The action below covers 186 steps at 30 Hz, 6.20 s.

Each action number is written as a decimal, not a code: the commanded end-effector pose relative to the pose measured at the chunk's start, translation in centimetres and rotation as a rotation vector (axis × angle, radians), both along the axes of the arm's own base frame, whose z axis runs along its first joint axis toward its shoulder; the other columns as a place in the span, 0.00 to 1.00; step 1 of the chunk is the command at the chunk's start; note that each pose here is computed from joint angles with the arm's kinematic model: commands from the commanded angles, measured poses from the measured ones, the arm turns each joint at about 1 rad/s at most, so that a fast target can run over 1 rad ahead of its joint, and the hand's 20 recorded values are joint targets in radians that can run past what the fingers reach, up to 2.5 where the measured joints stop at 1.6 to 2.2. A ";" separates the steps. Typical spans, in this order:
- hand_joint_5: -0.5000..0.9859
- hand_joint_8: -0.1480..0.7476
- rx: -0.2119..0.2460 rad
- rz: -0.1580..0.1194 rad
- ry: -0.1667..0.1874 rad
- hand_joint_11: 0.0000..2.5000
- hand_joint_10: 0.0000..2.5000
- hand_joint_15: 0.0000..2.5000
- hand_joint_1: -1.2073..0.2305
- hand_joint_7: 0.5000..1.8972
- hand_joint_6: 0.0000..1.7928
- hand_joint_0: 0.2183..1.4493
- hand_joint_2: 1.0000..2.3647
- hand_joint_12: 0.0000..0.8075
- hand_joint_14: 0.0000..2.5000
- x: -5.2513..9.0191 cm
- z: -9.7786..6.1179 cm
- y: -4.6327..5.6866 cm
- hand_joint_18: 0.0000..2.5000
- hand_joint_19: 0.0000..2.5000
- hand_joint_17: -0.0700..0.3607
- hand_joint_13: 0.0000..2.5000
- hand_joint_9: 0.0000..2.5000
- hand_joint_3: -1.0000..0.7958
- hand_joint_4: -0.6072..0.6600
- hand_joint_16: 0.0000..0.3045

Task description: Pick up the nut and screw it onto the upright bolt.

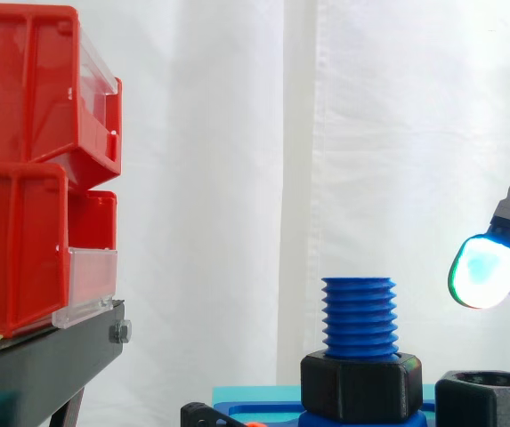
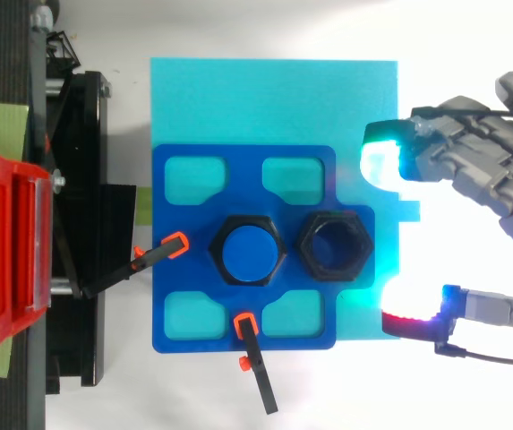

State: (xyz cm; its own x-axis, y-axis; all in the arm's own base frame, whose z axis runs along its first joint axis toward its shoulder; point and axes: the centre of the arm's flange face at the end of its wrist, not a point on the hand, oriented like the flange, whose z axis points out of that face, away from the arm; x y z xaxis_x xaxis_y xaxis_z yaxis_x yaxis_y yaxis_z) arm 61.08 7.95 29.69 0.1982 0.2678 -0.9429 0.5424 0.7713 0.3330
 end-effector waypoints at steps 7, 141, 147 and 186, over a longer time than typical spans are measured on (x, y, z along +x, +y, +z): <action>0.19 0.51 -0.008 -0.007 0.014 0.00 0.00 0.00 0.32 0.18 0.28 0.19 0.00 0.49 0.00 0.4 -1.5 -0.1 0.14 0.01 0.43 0.17 0.20 0.28 0.66 0.17; 0.19 0.51 -0.059 0.183 0.004 0.00 0.00 0.00 0.36 0.21 0.28 0.15 0.00 0.52 0.00 3.8 -4.8 -1.0 0.14 0.04 0.48 0.13 0.16 0.28 0.66 0.20; 0.19 0.51 -0.064 0.179 0.018 0.00 0.00 0.00 0.36 0.21 0.28 0.16 0.00 0.52 0.00 3.7 -4.8 -1.4 0.15 0.04 0.48 0.14 0.16 0.28 0.66 0.20; 0.25 0.49 -0.074 0.170 0.048 0.05 0.00 0.00 0.36 0.56 0.28 0.26 0.00 0.44 0.00 3.6 -4.6 -2.1 0.22 0.08 0.41 0.21 0.26 0.28 0.65 0.16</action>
State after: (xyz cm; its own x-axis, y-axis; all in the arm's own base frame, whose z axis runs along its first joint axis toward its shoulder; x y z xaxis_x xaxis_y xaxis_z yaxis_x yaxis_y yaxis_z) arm 64.58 5.84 24.85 0.1075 0.2216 -0.9692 0.4159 0.8754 0.2463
